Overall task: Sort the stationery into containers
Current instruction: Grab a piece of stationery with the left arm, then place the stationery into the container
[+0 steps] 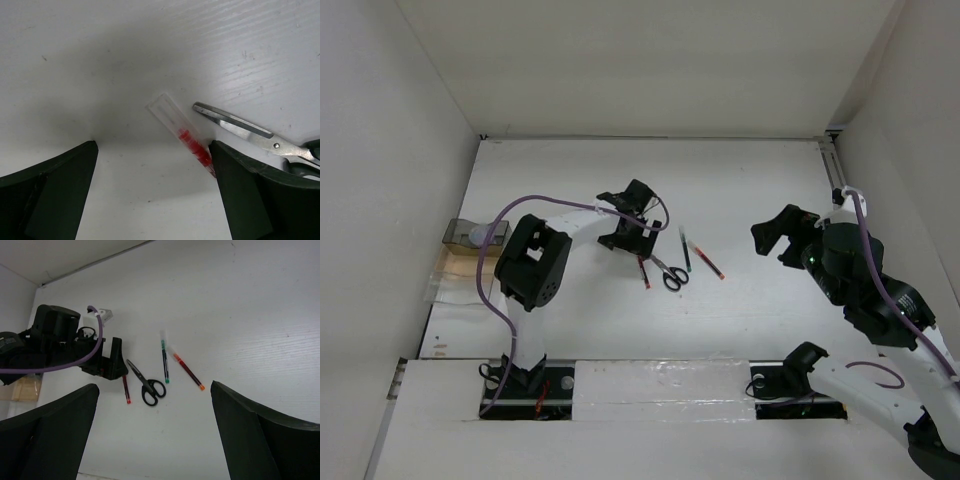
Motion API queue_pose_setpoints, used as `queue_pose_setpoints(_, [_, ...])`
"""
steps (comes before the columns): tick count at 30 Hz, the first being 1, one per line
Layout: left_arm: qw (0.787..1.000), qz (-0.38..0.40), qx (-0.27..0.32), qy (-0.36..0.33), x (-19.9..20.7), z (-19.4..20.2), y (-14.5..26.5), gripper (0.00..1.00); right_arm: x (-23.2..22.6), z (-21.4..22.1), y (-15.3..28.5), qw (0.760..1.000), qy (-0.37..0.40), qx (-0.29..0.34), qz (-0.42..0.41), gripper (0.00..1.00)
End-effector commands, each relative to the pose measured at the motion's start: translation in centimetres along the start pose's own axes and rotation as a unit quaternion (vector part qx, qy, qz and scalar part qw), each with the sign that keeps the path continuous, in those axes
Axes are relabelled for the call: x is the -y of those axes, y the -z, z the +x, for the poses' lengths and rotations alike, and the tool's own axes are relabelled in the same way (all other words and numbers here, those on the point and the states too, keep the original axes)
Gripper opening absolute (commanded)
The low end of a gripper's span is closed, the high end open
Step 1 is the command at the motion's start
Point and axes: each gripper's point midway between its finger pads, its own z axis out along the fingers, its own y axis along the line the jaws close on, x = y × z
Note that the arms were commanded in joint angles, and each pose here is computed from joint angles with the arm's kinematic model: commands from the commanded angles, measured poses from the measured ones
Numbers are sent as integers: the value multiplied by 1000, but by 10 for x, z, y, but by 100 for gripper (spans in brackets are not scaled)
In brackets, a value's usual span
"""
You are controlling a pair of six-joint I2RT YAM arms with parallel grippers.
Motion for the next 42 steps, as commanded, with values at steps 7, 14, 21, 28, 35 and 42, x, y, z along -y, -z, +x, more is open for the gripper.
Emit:
queue_pose_setpoints(7, [998, -33, -26, -38, 17, 20, -13, 77, 0, -16, 6, 999, -1, 34, -7, 100])
queue_pose_setpoints(14, [998, -49, -23, -39, 10, 22, -14, 45, 2, -18, 13, 999, -3, 38, -9, 100])
queue_pose_setpoints(21, [998, -54, -22, -39, 10, 18, -18, 2, 3, -22, 20, 999, -7, 44, -14, 100])
queue_pose_setpoints(28, [997, -73, 2, 7, -26, -25, 2, 0, 3, -24, 22, 999, -7, 44, -14, 100])
queue_pose_setpoints(35, [993, -73, 86, 27, -82, -96, 75, 0, -11, -12, 4, 999, 0, 28, -35, 100])
queue_pose_setpoints(42, [977, -115, 153, 90, -208, -107, 172, 0, -25, 16, -24, 998, 24, -21, -51, 100])
